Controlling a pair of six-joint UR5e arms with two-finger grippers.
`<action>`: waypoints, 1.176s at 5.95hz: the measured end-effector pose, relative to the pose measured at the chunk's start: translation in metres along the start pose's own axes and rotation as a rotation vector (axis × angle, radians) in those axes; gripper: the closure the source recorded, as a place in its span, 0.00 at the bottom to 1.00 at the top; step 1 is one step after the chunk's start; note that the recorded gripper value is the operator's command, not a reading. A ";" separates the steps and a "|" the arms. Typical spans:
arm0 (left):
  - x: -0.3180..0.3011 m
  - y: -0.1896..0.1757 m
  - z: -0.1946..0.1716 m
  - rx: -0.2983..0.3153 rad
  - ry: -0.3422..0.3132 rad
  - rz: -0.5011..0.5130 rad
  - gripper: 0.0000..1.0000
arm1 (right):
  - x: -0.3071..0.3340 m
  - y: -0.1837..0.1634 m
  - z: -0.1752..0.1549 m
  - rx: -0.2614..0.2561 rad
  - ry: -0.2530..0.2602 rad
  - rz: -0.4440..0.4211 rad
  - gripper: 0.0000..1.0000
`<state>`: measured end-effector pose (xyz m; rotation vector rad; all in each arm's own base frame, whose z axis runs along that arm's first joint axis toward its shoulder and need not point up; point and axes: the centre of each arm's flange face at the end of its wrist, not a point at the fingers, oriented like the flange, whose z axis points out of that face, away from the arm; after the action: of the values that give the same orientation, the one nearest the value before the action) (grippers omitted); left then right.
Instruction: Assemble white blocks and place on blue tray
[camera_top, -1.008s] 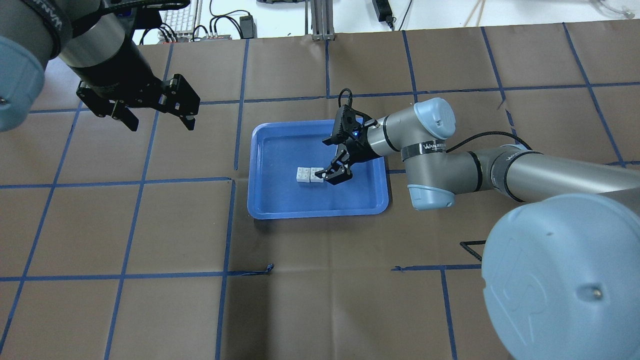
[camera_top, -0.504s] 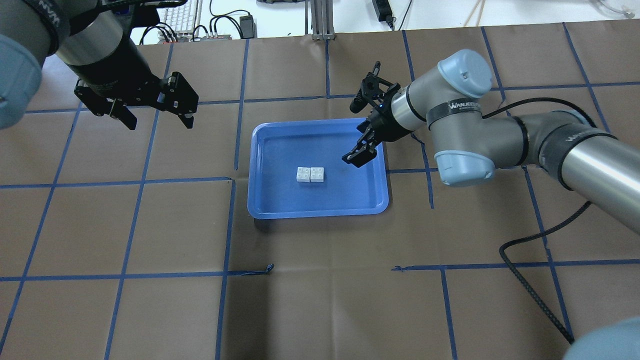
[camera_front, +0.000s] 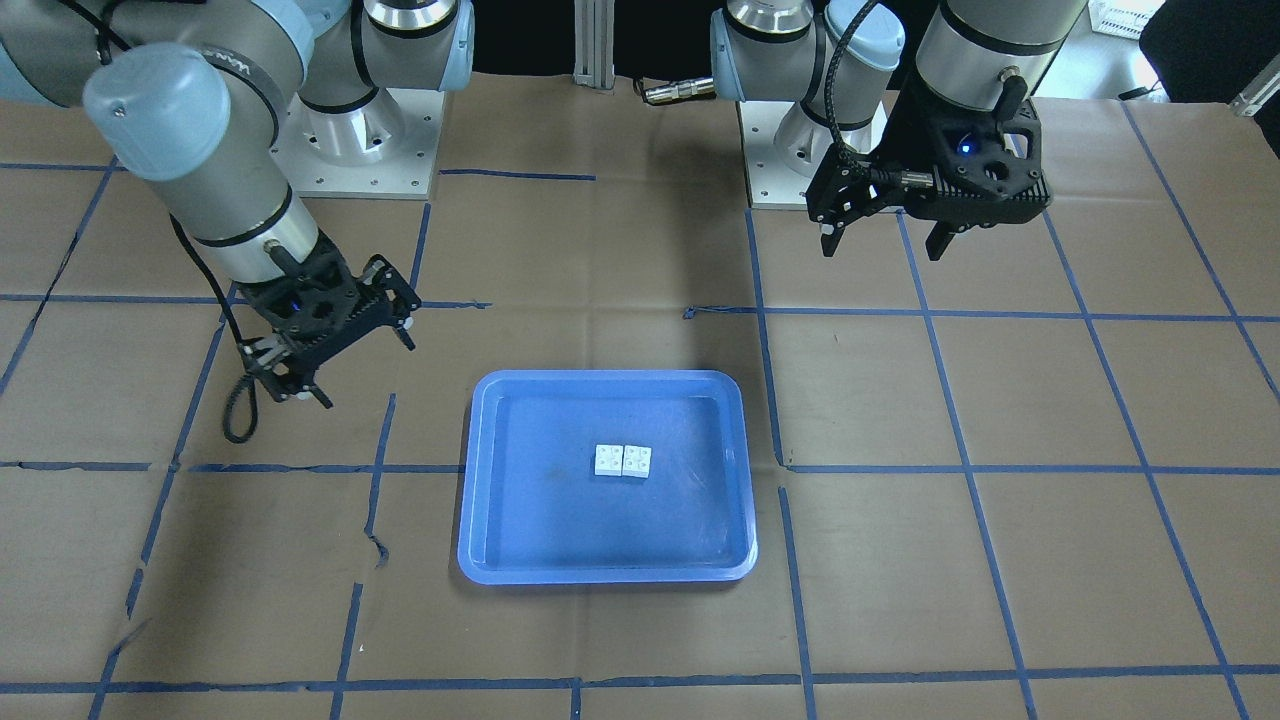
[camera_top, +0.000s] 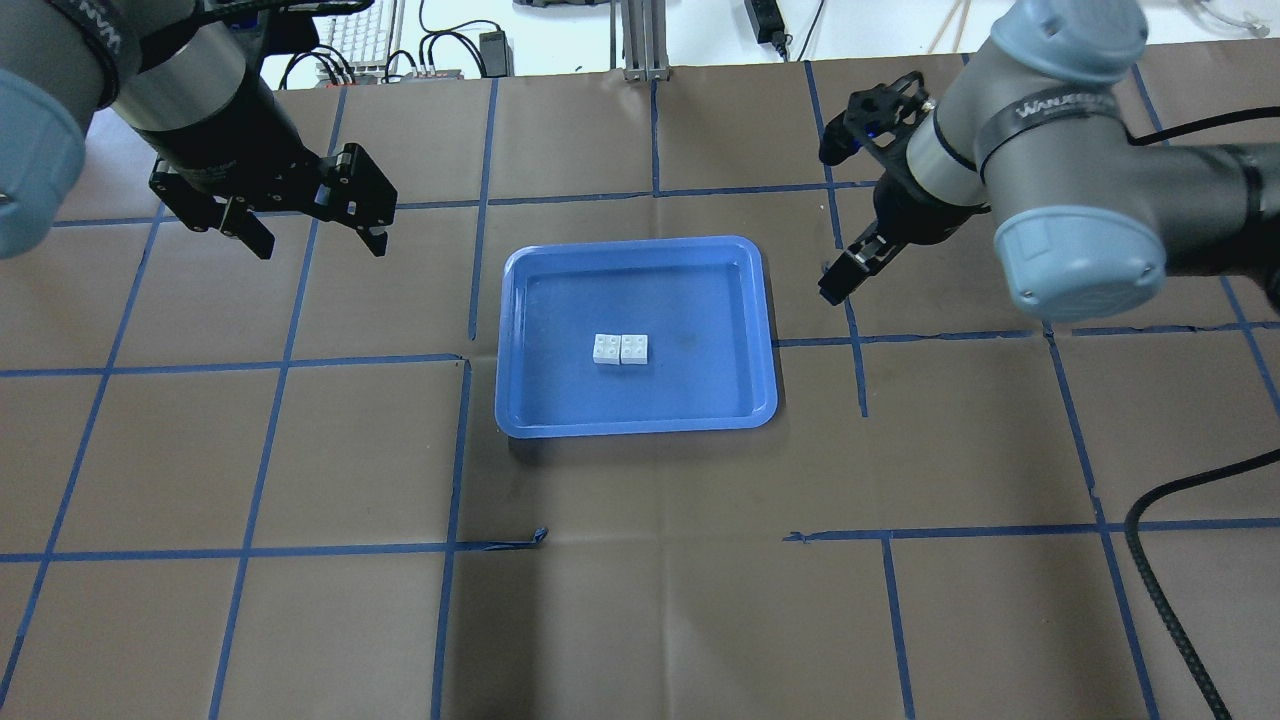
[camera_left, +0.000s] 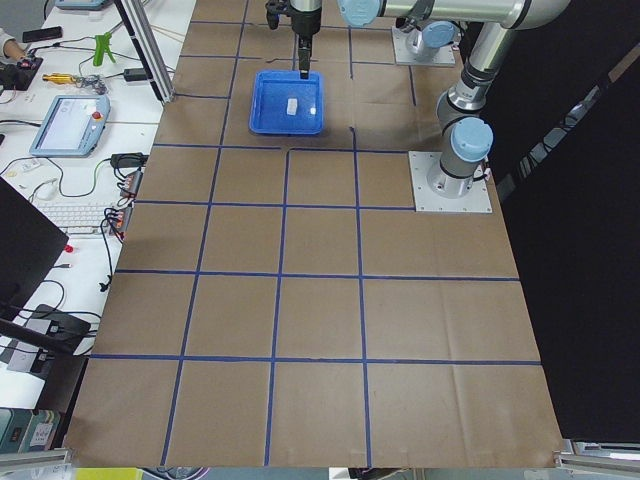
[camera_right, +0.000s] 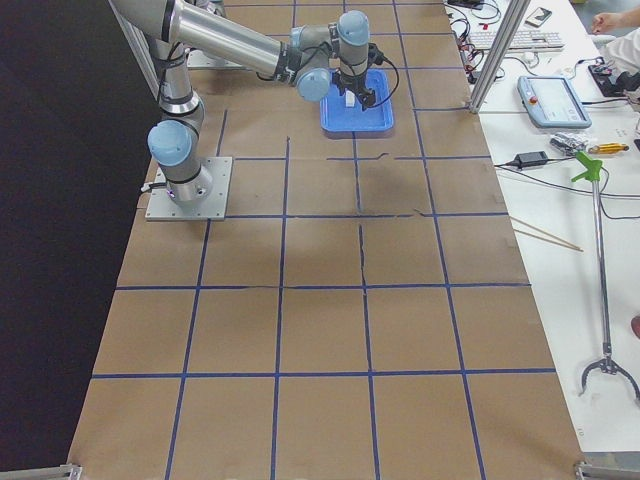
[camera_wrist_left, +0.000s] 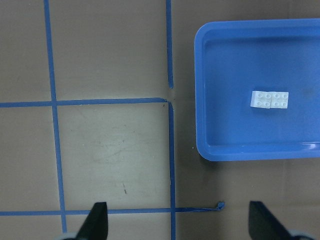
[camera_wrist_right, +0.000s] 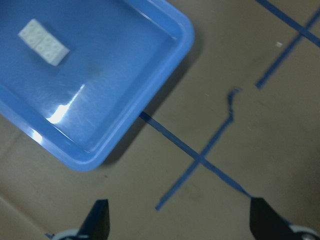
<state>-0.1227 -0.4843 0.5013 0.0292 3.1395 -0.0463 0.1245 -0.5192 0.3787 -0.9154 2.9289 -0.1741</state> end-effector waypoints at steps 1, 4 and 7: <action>0.000 0.000 0.000 0.001 -0.002 0.000 0.00 | 0.013 0.007 -0.038 -0.065 0.077 0.205 0.00; -0.001 0.001 -0.002 0.001 -0.003 -0.002 0.00 | -0.007 0.001 -0.125 -0.158 0.111 0.599 0.00; -0.002 0.001 -0.002 0.002 -0.003 -0.002 0.00 | -0.019 -0.010 -0.130 -0.165 0.101 0.596 0.00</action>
<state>-0.1211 -0.4837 0.5032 0.0252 3.1366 -0.0487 0.1329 -0.5052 0.5094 -0.0128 3.1861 0.0589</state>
